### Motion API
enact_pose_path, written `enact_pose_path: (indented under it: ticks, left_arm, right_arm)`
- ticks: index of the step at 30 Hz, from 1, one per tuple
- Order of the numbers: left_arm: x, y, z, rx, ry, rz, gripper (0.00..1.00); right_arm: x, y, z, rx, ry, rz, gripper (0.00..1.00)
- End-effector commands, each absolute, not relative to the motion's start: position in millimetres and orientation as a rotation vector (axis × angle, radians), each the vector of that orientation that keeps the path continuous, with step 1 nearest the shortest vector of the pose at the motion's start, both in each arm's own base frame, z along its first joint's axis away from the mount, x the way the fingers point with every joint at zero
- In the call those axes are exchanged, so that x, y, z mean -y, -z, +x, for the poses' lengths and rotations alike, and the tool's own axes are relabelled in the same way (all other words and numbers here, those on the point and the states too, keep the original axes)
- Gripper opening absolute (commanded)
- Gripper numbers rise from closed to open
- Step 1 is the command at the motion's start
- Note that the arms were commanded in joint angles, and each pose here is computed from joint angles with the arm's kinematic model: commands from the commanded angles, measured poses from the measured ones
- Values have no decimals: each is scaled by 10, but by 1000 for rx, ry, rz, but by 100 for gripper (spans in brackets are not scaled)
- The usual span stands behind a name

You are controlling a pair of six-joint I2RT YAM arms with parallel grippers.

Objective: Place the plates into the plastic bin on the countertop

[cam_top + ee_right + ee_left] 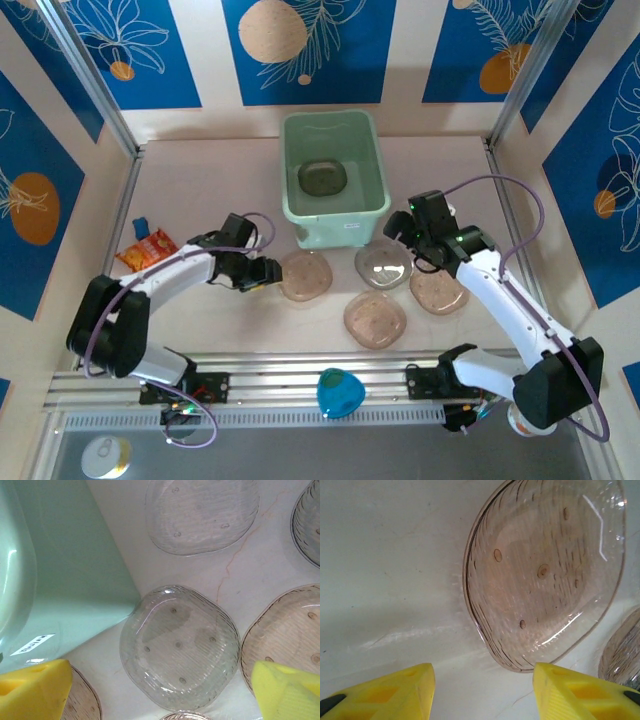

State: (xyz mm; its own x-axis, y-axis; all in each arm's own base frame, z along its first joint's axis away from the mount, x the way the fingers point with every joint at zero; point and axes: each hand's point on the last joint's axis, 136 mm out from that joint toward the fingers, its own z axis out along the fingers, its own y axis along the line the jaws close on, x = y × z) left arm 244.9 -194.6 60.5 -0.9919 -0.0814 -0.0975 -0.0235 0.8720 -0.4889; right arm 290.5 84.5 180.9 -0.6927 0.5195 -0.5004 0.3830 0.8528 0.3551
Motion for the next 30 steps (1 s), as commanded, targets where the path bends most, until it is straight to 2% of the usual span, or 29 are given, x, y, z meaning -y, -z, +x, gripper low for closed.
enact_pose_path:
  ticks: [1,18,26,30]
  left_arm:
    - [2048,-586,2457,-2942,815,-98,55]
    - [2191,-507,2582,-2978,778,-86,54]
    - [2158,-349,2606,-3050,675,-120,43]
    - [2184,-292,2618,-3076,653,-119,33]
  right_arm:
    - [-864,-1799,2846,-2418,-319,618,92]
    - [-787,-1739,2814,-2399,-309,639,91]
    - [-723,-1728,2769,-2380,-293,647,90]
    - [-670,-1671,2742,-2377,-282,669,90]
